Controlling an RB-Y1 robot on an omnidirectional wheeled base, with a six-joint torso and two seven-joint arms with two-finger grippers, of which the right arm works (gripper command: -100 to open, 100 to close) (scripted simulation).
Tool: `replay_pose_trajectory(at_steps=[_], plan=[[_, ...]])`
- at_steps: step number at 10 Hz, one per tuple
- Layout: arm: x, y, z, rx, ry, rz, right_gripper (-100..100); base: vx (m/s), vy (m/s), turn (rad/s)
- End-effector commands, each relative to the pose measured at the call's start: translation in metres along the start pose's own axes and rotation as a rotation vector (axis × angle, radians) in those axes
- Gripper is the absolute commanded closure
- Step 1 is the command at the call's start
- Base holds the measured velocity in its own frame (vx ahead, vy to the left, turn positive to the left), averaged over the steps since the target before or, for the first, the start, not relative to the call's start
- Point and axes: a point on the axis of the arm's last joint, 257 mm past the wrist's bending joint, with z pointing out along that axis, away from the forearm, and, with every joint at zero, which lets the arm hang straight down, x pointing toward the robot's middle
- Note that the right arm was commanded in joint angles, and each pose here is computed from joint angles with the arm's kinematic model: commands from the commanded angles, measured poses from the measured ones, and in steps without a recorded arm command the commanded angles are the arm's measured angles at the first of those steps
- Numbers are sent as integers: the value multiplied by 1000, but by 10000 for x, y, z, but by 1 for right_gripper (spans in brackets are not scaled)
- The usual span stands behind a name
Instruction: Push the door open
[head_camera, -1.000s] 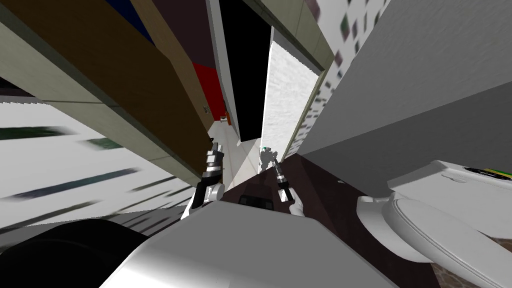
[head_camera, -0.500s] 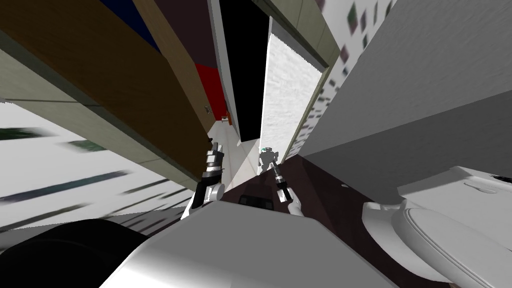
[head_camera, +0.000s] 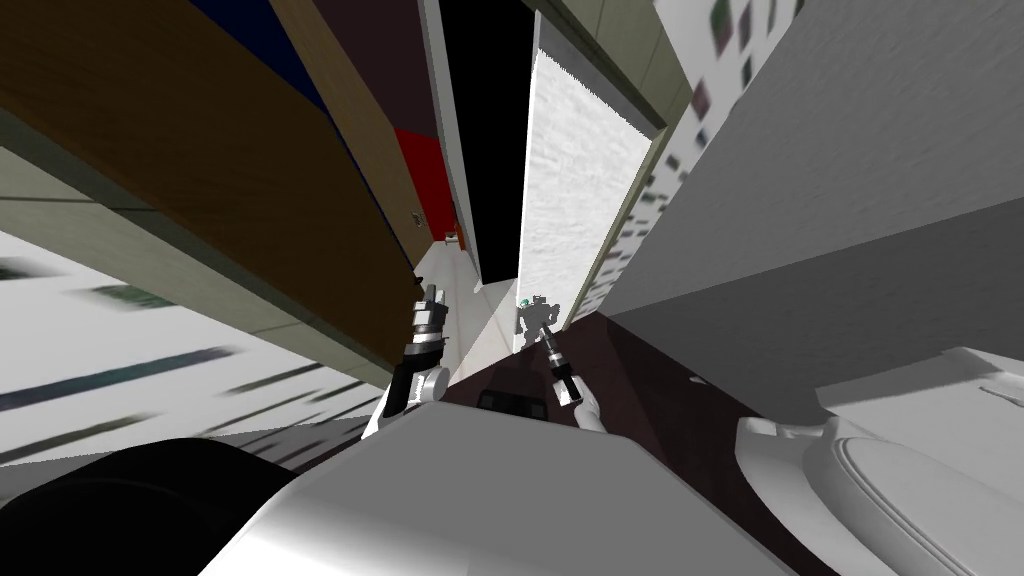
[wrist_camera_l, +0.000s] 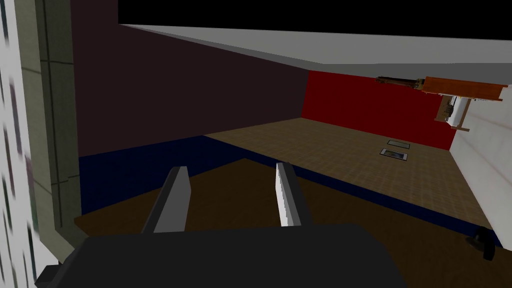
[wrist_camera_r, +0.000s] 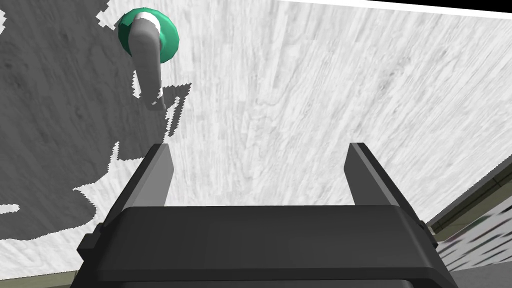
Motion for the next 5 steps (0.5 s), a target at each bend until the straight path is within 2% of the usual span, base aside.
replay_pose_trajectory(at_steps=[1,4,5], plan=[[54,-82,-2,16,11,9,-100,80,-69,36],[162,-258,-20,55,36,29,-100,84,-69,46],[162,-258,-20,55,36,29,-100,87,-78,27]])
